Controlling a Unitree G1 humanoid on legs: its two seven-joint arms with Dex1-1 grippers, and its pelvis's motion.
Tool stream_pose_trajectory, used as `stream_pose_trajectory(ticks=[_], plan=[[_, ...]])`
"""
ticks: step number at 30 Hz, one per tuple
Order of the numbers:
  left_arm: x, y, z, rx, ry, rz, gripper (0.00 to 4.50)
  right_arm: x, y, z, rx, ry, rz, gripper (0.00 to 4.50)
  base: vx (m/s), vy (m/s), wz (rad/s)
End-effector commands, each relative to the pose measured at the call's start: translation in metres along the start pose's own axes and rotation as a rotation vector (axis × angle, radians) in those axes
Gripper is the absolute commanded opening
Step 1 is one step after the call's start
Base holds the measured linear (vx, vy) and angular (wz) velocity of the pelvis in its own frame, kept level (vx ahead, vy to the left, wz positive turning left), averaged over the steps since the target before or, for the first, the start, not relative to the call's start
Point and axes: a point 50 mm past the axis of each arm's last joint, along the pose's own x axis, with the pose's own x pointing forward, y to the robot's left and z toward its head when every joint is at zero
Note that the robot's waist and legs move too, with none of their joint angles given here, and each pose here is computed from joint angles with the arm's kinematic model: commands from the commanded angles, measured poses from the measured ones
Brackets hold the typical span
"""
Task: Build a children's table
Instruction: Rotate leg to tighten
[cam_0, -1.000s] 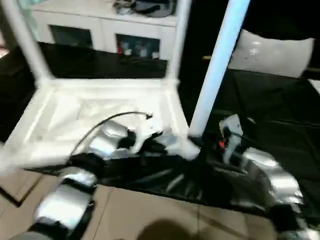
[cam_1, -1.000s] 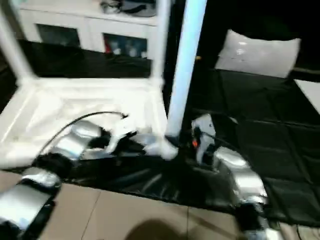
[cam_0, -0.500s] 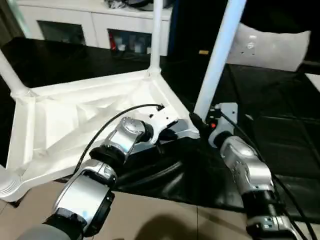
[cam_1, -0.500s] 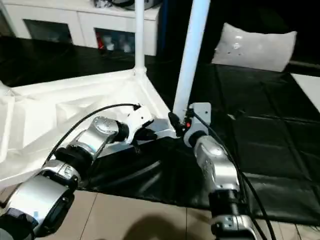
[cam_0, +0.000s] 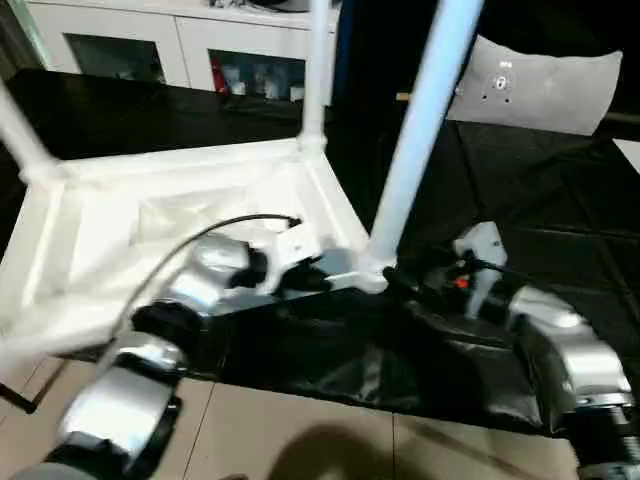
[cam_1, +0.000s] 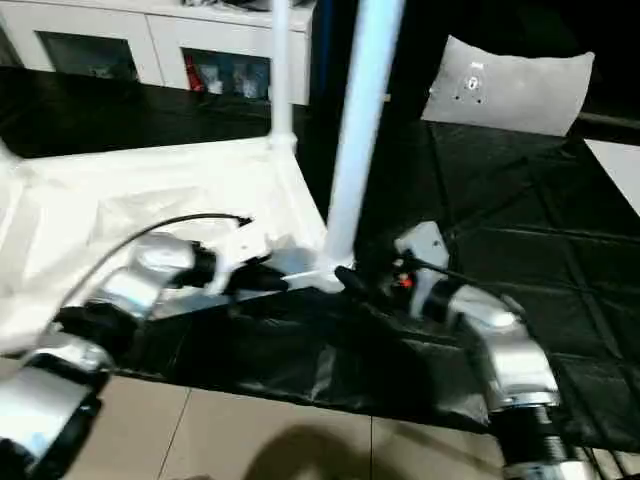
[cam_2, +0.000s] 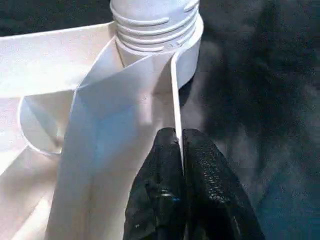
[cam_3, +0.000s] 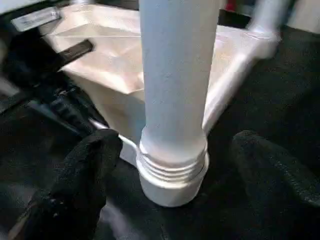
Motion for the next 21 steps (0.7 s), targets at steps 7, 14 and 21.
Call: stream_pose_trajectory(ticks=[7,14,21], plan=[[-0.002,-0.018,-0.001,0.109,0.037,-0.258,0.0,-0.008,0.002,0.007,-0.05,0.029,0.262,4.01,0.0,0.0,0.0],[-0.008,-0.024,0.006,0.197,0.041,-0.382,0.0,-0.006,0.014,0.004,-0.063,0.092,0.523,3.34,0.0,0.0,0.0],[-0.007,-0.031,0.006,0.246,0.067,-0.457,0.0,0.0,0.017,0.004,-0.044,0.082,0.592,2.78,0.0,0.0,0.0]])
